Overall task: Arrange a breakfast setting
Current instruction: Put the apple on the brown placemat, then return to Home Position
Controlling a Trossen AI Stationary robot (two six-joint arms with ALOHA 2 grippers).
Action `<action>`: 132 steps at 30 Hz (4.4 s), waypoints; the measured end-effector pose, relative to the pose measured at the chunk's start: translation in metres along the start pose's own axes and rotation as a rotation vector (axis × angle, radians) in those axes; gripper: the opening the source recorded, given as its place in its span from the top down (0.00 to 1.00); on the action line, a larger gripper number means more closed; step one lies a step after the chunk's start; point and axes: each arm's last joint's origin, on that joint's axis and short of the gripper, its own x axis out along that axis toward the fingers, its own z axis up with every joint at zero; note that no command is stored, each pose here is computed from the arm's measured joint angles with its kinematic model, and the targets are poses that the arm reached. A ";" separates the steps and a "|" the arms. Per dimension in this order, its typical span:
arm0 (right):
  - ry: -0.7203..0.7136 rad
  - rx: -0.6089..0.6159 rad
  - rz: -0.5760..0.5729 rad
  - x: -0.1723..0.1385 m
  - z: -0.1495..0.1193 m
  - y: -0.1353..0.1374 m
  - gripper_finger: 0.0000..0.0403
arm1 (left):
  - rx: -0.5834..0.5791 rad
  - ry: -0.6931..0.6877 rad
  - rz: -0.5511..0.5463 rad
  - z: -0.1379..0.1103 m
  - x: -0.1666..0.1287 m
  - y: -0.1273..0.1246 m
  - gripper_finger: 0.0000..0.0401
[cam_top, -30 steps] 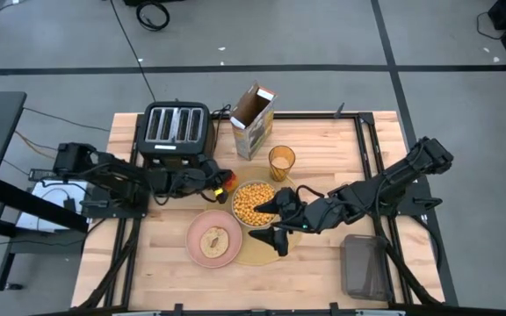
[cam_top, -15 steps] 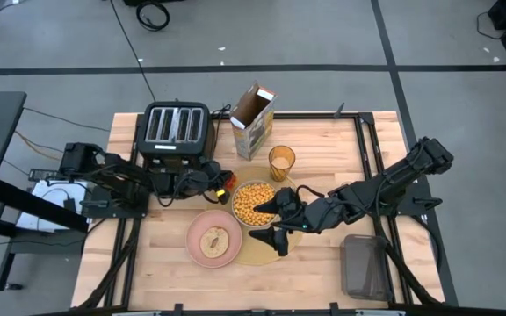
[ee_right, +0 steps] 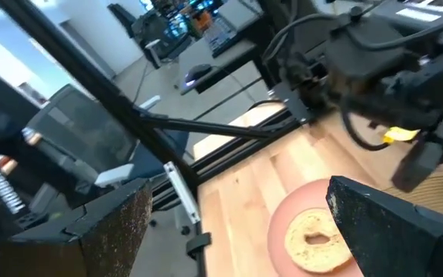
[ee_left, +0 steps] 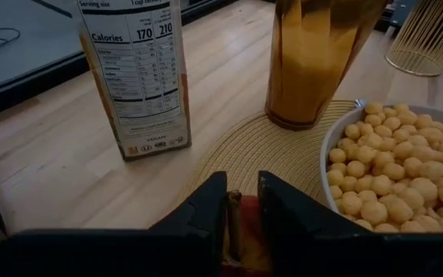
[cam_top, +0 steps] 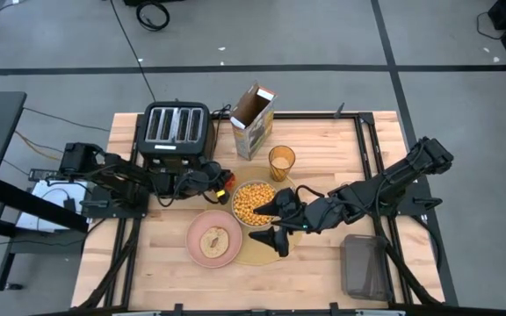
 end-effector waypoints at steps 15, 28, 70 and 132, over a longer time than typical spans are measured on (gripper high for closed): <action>0.054 0.028 0.068 0.000 -0.001 0.003 0.03 | 0.058 0.016 0.005 0.003 -0.005 0.002 0.61; 0.066 0.013 0.072 -0.001 -0.002 0.002 0.03 | 0.026 -0.092 -0.015 0.028 -0.024 0.004 0.59; -0.251 -0.597 0.028 -0.133 0.005 -0.143 0.79 | -0.076 -0.561 -0.664 0.104 -0.142 0.004 0.88; -0.346 -0.537 0.056 -0.178 -0.106 -0.230 0.79 | 0.218 -0.660 -0.711 -0.002 -0.151 0.083 0.88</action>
